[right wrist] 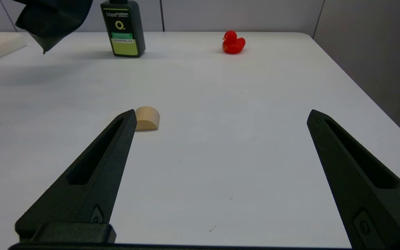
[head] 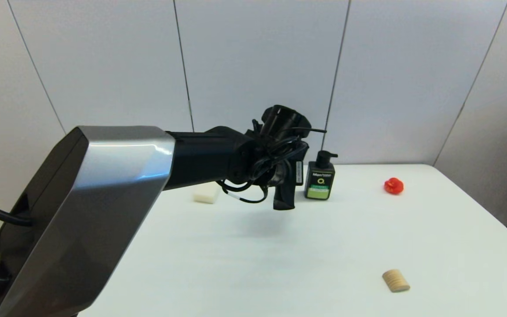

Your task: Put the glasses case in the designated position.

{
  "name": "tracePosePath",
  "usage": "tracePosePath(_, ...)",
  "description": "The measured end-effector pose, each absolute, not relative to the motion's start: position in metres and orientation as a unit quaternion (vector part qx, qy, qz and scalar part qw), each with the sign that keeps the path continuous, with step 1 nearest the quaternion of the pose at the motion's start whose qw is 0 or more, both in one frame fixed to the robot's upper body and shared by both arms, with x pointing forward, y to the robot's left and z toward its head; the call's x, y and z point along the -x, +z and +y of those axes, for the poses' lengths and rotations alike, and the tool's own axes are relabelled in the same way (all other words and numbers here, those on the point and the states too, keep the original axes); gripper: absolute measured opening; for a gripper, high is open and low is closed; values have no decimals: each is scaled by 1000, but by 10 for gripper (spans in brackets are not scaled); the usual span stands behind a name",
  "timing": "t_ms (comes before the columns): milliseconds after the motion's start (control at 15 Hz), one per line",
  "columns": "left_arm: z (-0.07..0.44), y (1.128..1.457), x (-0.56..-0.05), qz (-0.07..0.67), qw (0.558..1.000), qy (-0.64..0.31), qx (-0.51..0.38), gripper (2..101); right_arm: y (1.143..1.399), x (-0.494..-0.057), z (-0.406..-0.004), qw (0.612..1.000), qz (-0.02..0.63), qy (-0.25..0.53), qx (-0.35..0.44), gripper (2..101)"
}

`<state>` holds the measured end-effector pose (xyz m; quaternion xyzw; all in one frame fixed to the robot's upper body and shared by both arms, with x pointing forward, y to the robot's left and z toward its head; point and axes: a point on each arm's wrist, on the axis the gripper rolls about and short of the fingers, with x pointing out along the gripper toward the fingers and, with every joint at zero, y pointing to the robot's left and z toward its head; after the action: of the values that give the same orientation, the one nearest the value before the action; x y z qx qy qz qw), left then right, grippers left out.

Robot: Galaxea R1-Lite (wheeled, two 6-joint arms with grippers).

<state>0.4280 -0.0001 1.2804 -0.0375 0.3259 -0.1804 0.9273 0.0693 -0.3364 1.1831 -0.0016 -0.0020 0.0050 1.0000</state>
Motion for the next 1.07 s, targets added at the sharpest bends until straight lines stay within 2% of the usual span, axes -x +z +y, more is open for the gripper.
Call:
tracePosePath(533,0,1277,-431,312,941,-120,55,144,1183,-69,-336,1000,-2,5,2,974)
tracePosePath(1067,-13,1273,-420,328,930,-150,77,143,1183,-69,-336,1000,-2,5,2,974)
